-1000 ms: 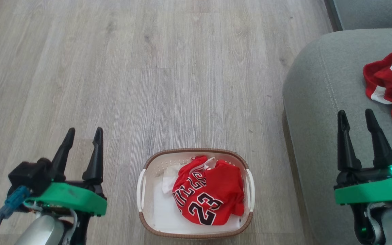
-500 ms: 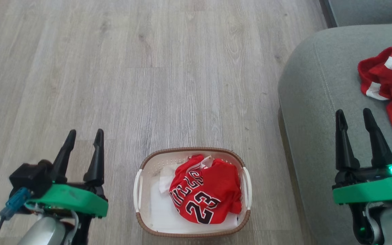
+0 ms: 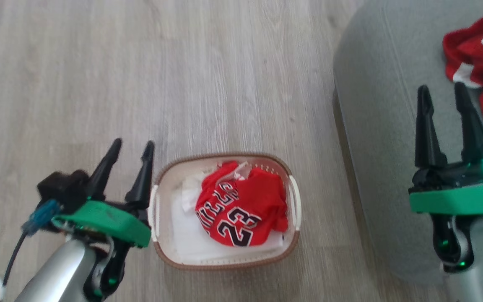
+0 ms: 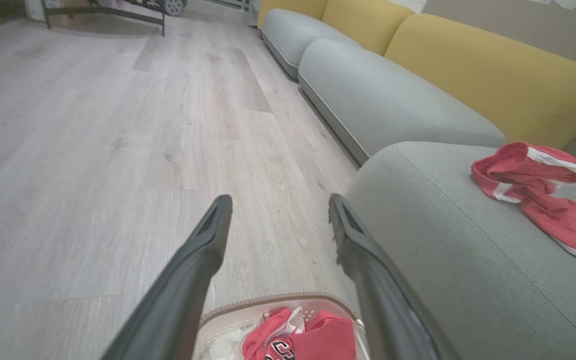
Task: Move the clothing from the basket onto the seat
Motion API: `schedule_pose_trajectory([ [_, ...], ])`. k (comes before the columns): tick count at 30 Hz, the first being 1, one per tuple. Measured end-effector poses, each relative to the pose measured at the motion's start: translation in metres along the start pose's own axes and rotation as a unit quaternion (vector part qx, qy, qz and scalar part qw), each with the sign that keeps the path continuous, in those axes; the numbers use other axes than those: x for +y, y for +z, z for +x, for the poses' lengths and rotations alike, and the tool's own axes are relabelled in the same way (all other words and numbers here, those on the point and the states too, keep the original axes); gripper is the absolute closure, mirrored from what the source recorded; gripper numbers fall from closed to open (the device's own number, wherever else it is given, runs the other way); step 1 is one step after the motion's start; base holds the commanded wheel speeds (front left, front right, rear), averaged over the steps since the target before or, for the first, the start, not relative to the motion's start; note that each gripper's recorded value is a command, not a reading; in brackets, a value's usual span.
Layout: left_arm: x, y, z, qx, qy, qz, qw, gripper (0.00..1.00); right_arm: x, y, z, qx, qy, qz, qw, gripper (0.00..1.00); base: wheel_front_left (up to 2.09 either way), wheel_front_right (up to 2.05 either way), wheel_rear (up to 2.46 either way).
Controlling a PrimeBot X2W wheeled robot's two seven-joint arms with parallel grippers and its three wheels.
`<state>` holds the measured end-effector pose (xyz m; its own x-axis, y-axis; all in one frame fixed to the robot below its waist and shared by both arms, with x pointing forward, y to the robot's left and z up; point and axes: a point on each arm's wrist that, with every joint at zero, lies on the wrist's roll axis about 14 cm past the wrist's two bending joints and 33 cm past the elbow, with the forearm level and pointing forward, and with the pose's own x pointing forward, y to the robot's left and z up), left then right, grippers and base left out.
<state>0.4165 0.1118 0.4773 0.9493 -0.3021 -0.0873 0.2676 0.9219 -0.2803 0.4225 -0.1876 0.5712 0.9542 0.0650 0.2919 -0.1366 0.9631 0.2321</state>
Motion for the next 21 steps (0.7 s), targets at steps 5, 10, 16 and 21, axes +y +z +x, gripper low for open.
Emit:
schedule_pose_trajectory([
  [5, -0.008, -0.032, 0.025, 0.047, -0.03, -0.011, 0.998, 0.0, -0.011, -0.011, 0.012, 0.005, -0.01, -0.006, 1.0, 0.0, 0.0, 0.0, 0.0],
  [10, -0.013, -0.065, 0.049, 0.091, -0.057, -0.008, 0.994, 0.0, -0.02, -0.016, 0.027, -0.001, -0.014, -0.017, 1.0, 0.0, 0.0, 0.0, 0.0],
  [16, -0.013, -0.125, 0.068, 0.176, -0.087, 0.0, 0.98, 0.0, -0.031, -0.034, 0.041, 0.007, -0.02, -0.028, 0.999, 0.0, 0.0, 0.0, 0.0],
  [21, -0.014, -0.174, 0.081, 0.24, -0.114, 0.007, 0.964, 0.0, -0.036, -0.047, 0.057, 0.007, -0.019, -0.036, 0.999, 0.0, 0.0, 0.0, 0.0],
])
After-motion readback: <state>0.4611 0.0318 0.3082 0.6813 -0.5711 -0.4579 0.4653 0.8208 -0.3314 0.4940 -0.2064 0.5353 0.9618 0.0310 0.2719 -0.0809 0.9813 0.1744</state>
